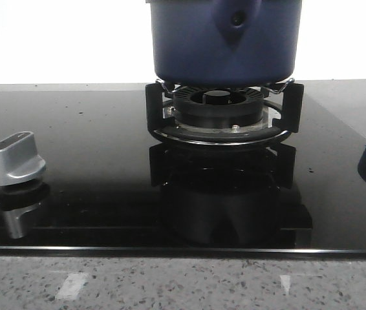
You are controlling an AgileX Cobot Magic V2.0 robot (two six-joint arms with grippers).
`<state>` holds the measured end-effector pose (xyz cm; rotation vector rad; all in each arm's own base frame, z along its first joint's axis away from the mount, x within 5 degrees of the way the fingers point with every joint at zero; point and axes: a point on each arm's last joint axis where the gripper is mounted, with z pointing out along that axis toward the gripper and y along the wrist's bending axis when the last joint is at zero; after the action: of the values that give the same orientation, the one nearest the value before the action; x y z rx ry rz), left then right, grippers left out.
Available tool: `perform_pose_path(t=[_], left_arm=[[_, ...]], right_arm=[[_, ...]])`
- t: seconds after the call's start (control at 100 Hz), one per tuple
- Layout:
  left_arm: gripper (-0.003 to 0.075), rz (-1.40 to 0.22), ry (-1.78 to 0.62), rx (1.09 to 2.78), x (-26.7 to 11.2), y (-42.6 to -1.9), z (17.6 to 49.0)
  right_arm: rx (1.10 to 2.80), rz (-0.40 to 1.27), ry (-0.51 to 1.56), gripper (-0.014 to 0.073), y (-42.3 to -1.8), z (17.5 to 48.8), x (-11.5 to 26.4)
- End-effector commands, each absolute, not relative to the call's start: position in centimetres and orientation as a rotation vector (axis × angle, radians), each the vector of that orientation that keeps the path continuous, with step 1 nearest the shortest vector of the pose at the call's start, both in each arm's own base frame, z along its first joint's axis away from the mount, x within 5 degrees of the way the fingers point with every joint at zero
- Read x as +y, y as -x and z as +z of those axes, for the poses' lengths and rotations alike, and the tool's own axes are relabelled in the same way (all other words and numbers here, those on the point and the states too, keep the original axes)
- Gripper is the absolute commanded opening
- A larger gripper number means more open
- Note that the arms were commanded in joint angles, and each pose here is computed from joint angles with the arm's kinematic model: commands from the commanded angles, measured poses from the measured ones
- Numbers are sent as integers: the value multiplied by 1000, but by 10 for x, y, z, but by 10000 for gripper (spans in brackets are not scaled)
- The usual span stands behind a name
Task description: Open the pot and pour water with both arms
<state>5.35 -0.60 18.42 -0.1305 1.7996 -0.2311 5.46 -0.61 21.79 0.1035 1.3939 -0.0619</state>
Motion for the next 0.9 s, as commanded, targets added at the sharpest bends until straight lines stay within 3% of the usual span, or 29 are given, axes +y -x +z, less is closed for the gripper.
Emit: perform_pose_path(t=[0.0, 0.06, 0.15, 0.71, 0.89], left_arm=[[-20, -246, 142, 1727, -6, -54, 182], [-20, -246, 142, 1712, -5, -54, 183], [-20, -275, 165, 1678, -6, -55, 186], [-20, -603, 472, 1445, -3, -55, 203], [-20, -711, 544, 1407, -4, -53, 214]], right_arm=[[1265, 161, -341, -68, -52, 219, -11], [1230, 322, -513, -68, -52, 217, -14], [1197, 408, -607, -68, -51, 217, -16], [1097, 388, -618, -68, -48, 225, -20], [1260, 444, -553, -68, -49, 235, -8]])
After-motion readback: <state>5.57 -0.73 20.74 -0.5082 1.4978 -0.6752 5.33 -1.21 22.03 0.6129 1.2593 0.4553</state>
